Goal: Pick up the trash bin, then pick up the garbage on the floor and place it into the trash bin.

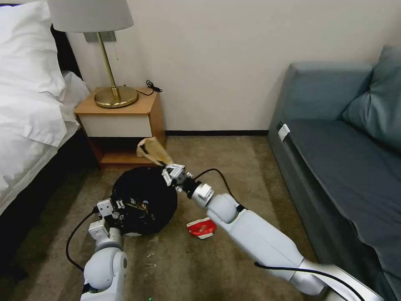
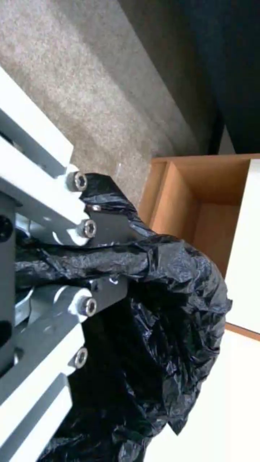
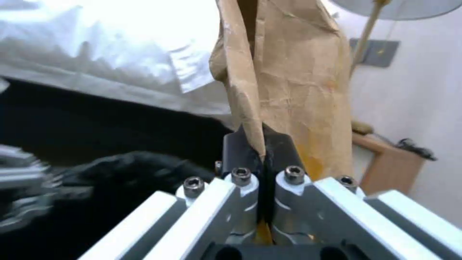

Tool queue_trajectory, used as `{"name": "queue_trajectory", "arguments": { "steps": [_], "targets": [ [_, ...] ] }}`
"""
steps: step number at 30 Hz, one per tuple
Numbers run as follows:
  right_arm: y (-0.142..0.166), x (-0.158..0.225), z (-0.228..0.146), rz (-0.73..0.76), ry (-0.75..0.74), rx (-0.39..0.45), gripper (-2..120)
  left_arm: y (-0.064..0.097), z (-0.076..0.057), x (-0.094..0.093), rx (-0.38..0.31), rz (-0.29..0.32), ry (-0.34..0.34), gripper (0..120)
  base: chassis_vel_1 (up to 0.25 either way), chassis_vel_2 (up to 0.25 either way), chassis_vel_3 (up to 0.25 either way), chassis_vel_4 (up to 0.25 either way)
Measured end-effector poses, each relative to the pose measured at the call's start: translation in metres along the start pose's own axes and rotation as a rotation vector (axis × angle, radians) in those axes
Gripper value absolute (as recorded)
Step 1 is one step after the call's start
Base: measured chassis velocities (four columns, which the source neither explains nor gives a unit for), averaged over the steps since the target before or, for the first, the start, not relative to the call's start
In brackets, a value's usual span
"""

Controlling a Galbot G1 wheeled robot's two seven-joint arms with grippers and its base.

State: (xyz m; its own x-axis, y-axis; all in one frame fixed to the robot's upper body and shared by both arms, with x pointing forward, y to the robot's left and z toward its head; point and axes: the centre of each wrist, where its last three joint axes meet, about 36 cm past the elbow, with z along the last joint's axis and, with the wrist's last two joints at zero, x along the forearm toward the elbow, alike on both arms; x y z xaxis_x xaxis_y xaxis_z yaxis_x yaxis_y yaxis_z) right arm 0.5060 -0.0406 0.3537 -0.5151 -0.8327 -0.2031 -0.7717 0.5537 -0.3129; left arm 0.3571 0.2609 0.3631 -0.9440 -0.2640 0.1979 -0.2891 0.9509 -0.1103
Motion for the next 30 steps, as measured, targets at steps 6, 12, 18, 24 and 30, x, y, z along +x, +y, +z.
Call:
{"name": "queue_trajectory", "arguments": {
  "steps": [6,12,18,24,30],
  "targets": [
    [0.024,-0.001,0.017,-0.049,0.028,-0.007,0,-0.008,-0.003,0.001,0.017,0.009,-0.008,5,0.0,0.0,0.0,0.0],
    [0.033,0.003,0.029,-0.064,0.043,-0.005,0,-0.016,-0.003,0.003,0.032,0.018,-0.007,5,0.0,0.0,0.0,0.0],
    [0.034,0.012,0.04,-0.079,0.058,-0.001,16,-0.021,0.0,0.005,0.021,0.03,0.001,5,0.0,0.0,0.0,0.0],
    [0.032,0.013,0.04,-0.075,0.058,-0.001,37,-0.021,0.0,0.006,0.016,0.029,0.002,5,0.0,0.0,0.0,0.0],
    [0.024,0.011,0.033,-0.06,0.051,0.008,57,-0.017,0.0,0.006,0.009,0.022,0.001,5,0.0,0.0,0.0,0.0]
  ]
}}
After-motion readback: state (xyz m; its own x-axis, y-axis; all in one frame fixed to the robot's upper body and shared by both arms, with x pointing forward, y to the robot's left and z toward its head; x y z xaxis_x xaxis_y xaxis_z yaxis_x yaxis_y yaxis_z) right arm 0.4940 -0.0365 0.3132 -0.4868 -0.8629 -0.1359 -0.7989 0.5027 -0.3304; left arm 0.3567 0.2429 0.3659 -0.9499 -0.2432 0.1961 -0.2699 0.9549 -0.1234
